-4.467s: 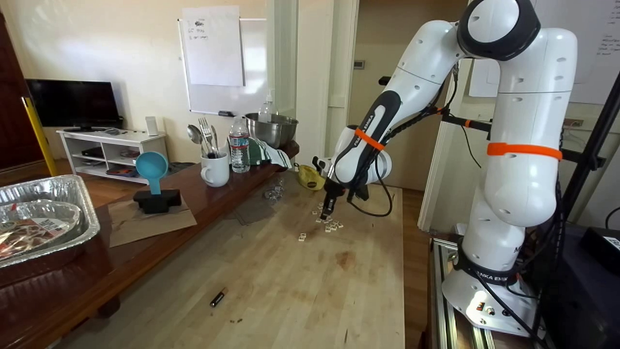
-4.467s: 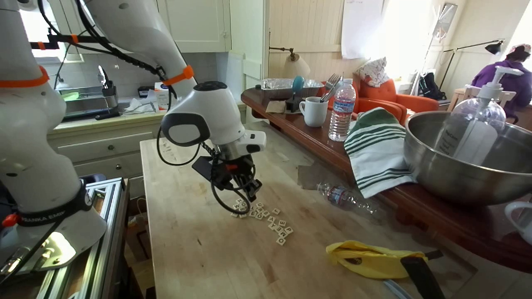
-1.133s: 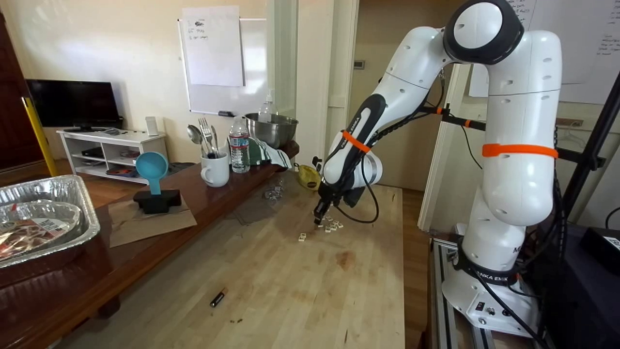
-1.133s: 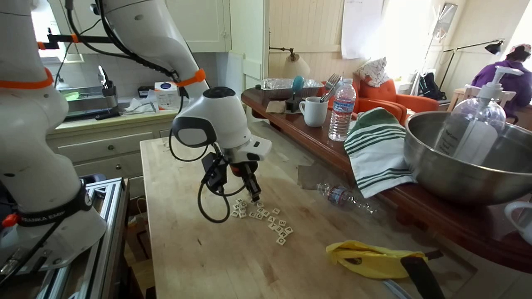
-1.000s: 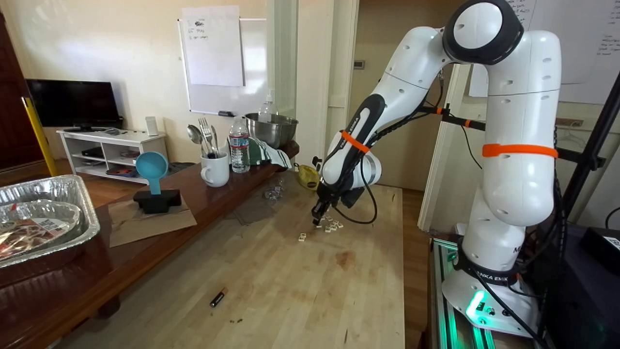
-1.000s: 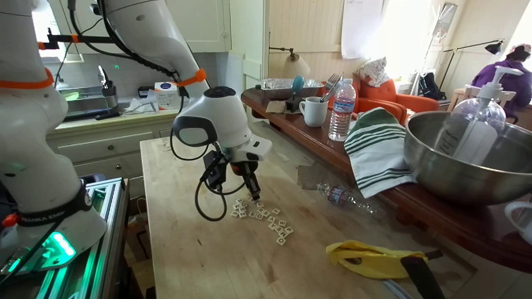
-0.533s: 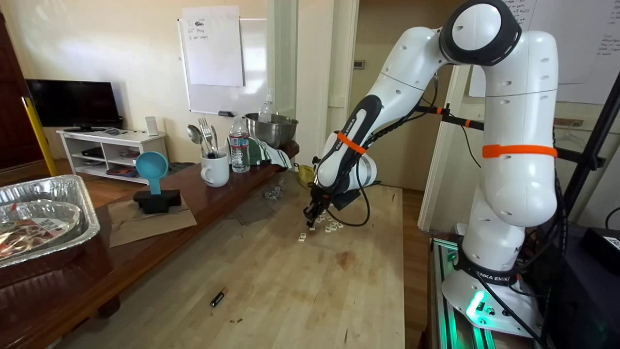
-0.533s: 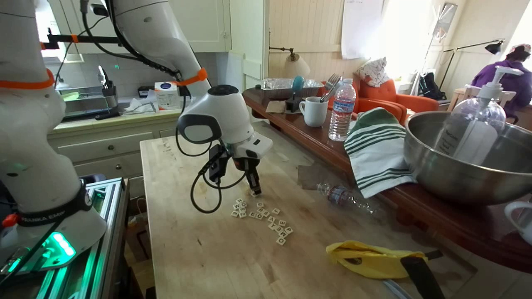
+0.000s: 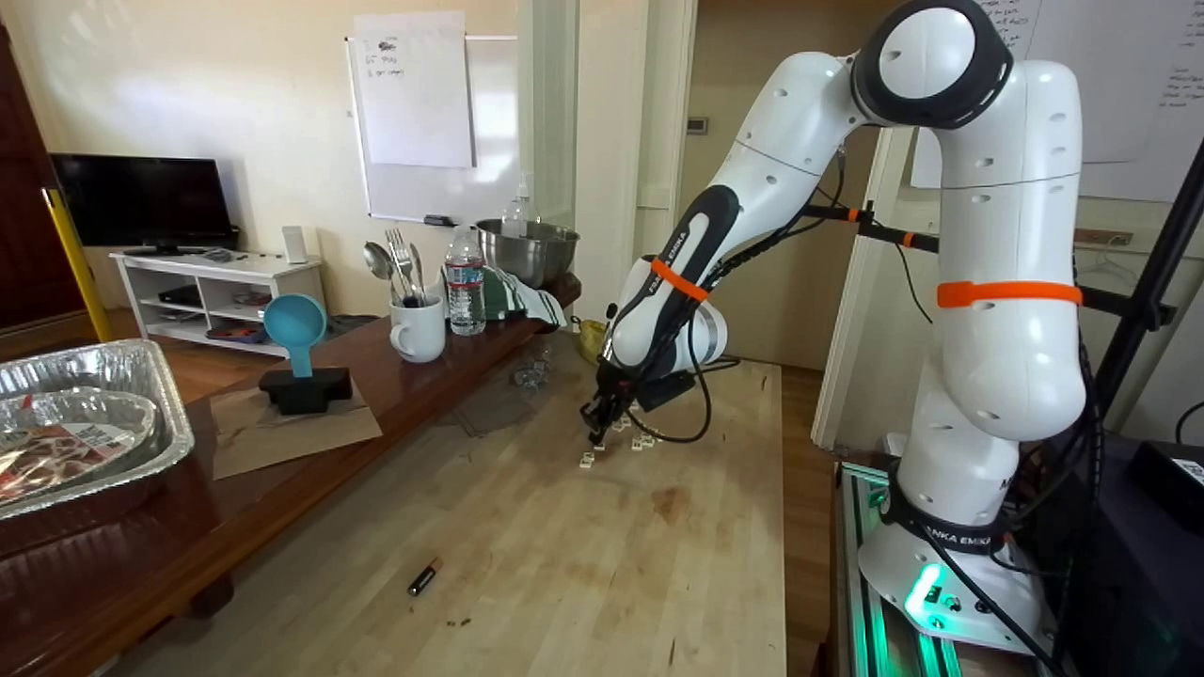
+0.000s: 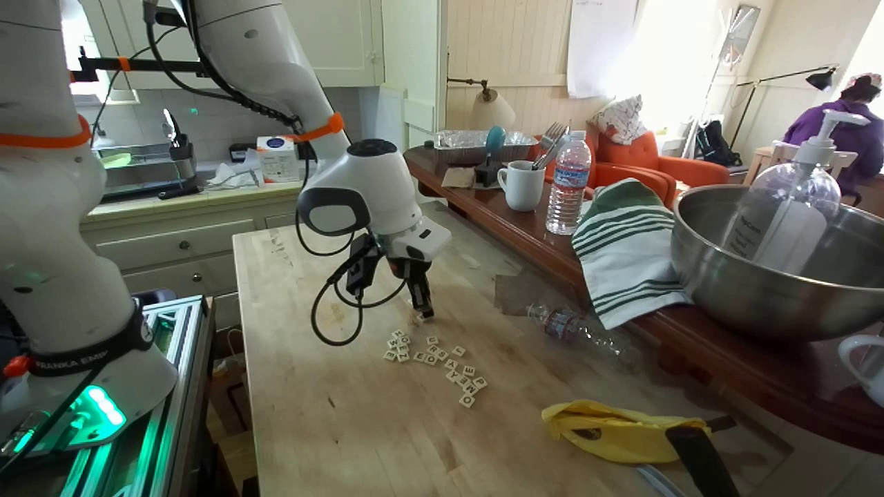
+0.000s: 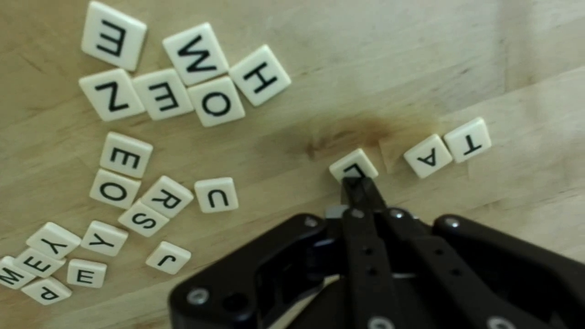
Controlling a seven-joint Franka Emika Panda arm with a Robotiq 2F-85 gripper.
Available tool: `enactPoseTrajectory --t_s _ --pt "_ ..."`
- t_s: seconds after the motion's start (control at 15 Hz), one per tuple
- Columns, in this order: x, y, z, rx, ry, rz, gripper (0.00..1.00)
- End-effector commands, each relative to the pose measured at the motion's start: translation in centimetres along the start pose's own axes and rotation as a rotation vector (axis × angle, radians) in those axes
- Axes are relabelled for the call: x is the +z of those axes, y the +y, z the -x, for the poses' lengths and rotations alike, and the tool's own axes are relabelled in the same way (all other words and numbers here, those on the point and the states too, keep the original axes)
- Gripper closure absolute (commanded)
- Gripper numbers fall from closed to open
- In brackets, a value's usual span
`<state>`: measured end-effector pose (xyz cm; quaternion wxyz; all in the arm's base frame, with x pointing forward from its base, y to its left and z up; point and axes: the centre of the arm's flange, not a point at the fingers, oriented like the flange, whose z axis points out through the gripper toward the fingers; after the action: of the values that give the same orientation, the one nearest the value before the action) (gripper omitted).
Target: Use the tile letters to spell the word tale
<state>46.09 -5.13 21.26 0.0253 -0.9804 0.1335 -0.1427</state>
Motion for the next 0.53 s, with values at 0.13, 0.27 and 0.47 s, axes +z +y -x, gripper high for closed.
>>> enactPoseTrajectory --t_s 0.13,0.27,0.47 --pt "0.79 -1.07 0.04 0.063 -0.022 -0.006 1.0" --pt "0.8 -1.22 0.03 0.071 -0.022 -0.007 1.0" --pt "0.79 -1.45 0.02 0.079 -0.021 -0.008 1.0"
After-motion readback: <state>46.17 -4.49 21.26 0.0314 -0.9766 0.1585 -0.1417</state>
